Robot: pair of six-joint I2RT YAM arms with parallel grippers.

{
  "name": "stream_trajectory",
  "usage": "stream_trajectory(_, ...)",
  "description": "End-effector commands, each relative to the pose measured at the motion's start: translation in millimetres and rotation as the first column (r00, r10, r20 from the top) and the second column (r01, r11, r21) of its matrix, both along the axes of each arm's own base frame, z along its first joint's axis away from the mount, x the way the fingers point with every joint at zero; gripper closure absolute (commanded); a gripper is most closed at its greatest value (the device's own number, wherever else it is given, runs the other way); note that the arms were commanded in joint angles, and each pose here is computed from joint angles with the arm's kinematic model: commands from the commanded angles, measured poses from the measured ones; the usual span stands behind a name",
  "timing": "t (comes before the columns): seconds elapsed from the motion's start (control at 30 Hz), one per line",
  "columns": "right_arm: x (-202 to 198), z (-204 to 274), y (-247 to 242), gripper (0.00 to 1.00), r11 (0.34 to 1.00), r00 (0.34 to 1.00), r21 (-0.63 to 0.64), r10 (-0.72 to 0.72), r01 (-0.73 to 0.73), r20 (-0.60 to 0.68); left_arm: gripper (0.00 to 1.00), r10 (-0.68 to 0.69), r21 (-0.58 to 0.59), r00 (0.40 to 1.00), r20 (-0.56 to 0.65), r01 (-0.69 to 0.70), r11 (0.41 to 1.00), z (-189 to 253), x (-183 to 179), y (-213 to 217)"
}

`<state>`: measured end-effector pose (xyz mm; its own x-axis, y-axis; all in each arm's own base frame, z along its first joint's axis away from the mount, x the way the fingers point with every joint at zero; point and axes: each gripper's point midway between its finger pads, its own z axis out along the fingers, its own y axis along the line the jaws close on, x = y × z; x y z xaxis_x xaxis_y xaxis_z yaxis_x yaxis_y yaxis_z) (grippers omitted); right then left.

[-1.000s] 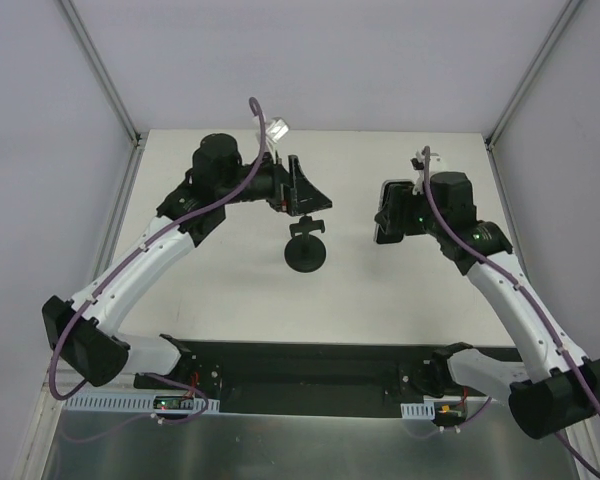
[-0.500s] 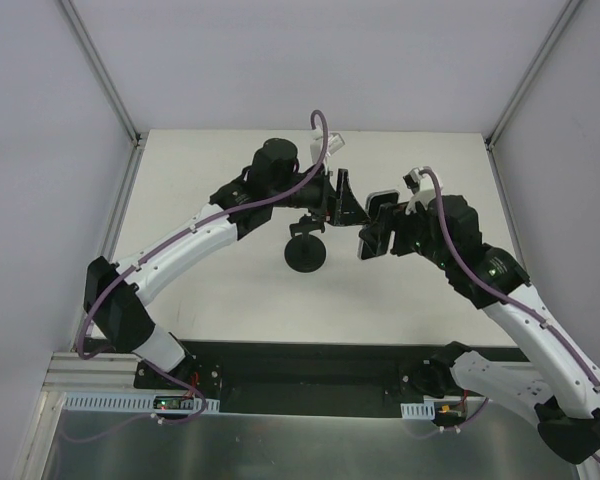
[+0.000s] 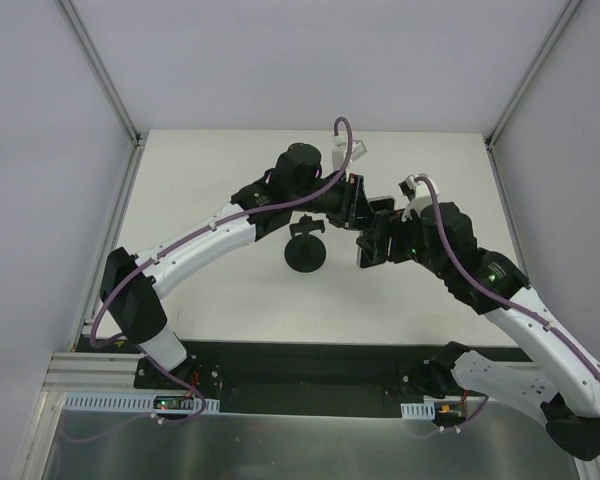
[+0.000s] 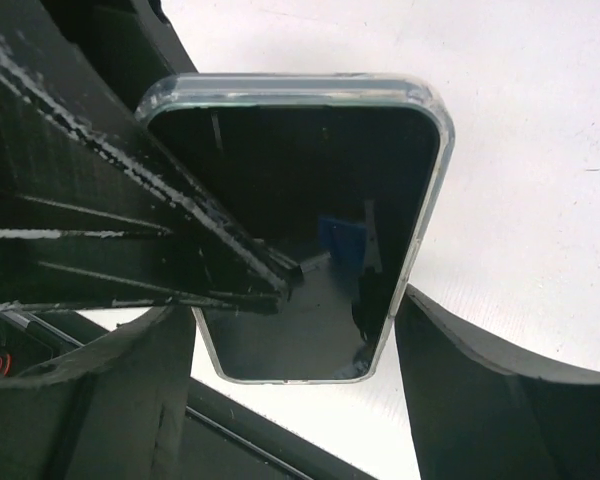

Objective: Place the phone on the phone stand

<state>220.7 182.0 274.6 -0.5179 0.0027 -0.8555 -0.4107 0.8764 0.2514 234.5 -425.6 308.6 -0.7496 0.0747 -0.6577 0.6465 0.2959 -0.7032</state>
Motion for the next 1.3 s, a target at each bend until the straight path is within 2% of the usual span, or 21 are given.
stream_trajectory(0.0,-1.2,33.6,8.9,0.87,0.995,0.997,0.099,0.003,-0.011,0.08,0.77,0.031,-0.041,0.998,0.048,-0.029,0.999,20.4,8.4,-5.3)
stream_trajectory(0.1,-3.3,32.5,15.1,0.82,0.994,0.997,0.108,0.027,-0.034,0.071,0.97,0.013,-0.045,0.999,0.046,-0.011,0.999,21.4,4.6,-7.2)
stream_trajectory(0.17,-4.6,32.3,17.8,0.76,0.993,0.997,0.112,0.04,-0.047,0.063,1.0,-0.008,-0.05,0.999,0.04,0.01,0.999,22.4,-0.2,-8.2)
stream_trajectory(0.2,-6.1,31.7,18.8,0.65,0.992,0.997,0.115,0.047,-0.053,0.057,1.0,-0.017,-0.051,0.999,0.039,0.019,0.999,23.1,-2.8,-8.0)
stream_trajectory(0.27,-9.1,31.4,20.7,0.5,0.991,0.997,0.118,0.064,-0.069,0.049,1.0,-0.04,-0.06,0.998,0.044,0.042,0.997,27.1,-8.4,-6.2)
stream_trajectory(0.3,-14.3,30.6,23.2,0.32,0.988,0.995,0.123,0.092,-0.096,0.038,1.0,-0.043,-0.063,0.997,0.057,0.047,0.997,29.8,-10.1,-4.2)
stream_trajectory(0.37,-21.0,27.5,25.6,0.1,0.984,0.991,0.118,0.134,-0.136,0.027,1.0,-0.059,-0.076,0.995,0.078,0.065,0.995,37.8,-17.3,2.2)
stream_trajectory(0.4,-31.4,24.6,32.2,0.03,0.972,0.98,0.127,0.201,-0.2,0.006,1.0,-0.075,-0.081,0.992,0.098,0.083,0.993,41.8,-21.3,4.6)
stream_trajectory(0.5,-50.7,20.3,39.3,0.03,0.939,0.948,0.139,0.319,-0.314,-0.013,1.0,-0.157,-0.109,0.98,0.123,0.171,0.979,53.8,-39.7,15.3)
stream_trajectory(0.67,-68.8,6.2,37.6,0.04,0.907,0.918,0.172,0.395,-0.384,-0.031,1.0,-0.3,-0.144,0.937,0.18,0.327,0.934,68.5,-73.5,40.1)
stream_trajectory(0.77,-83.6,3.9,52.2,0.03,0.839,0.869,0.281,0.493,-0.467,-0.027,1.0,-0.385,-0.156,0.887,0.257,0.431,0.889,75.9,-97.6,55.0)
stream_trajectory(0.8,-94.4,19.7,64.9,0.06,0.765,0.824,0.359,0.566,-0.535,0.021,1.0,-0.405,-0.156,0.87,0.281,0.458,0.875,77.4,-103.1,58.4)
stream_trajectory(0.87,-104.6,27.8,75.5,0.17,0.686,0.776,0.425,0.628,-0.59,0.065,1.0,-0.438,-0.159,0.843,0.311,0.501,0.851,78.8,-114.9,66.9)
stream_trajectory(0.9,-110.9,35.5,81.6,0.28,0.618,0.733,0.446,0.666,-0.647,0.139,1.0,-0.443,-0.157,0.832,0.333,0.513,0.844,78.9,-117.5,69.2)
stream_trajectory(0.97,-113.5,40.0,83.2,0.39,0.59,0.725,0.473,0.666,-0.654,0.172,1.0,-0.454,-0.161,0.815,0.359,0.533,0.831,81.0,-125.7,76.1)
stream_trajectory(1.0,-111.1,40.6,82.4,0.51,0.588,0.732,0.474,0.649,-0.655,0.207,1.0,-0.457,-0.162,0.811,0.365,0.539,0.827,81.3,-128.4,78.4)
stream_trajectory(1.07,-110.6,43.1,81.9,0.58,0.58,0.739,0.489,0.633,-0.651,0.232,1.0,-0.458,-0.17,0.8,0.389,0.551,0.817,82.2,-133.2,82.3)
stream_trajectory(1.1,-110.5,53.0,81.6,0.65,0.56,0.732,0.492,0.616,-0.667,0.291,1.0,-0.458,-0.173,0.799,0.389,0.552,0.816,82.3,-134.5,83.4)
stream_trajectory(1.17,-111.1,50.1,83.3,0.73,0.541,0.732,0.518,0.613,-0.663,0.297,1.0,-0.463,-0.178,0.798,0.387,0.557,0.811,81.8,-136.6,84.6)
stream_trajectory(1.27,-113.7,54.8,88.6,0.9,0.502,0.706,0.524,0.629,-0.688,0.325,1.0,-0.471,-0.193,0.799,0.374,0.564,0.803,86.2,-138.8,84.8)
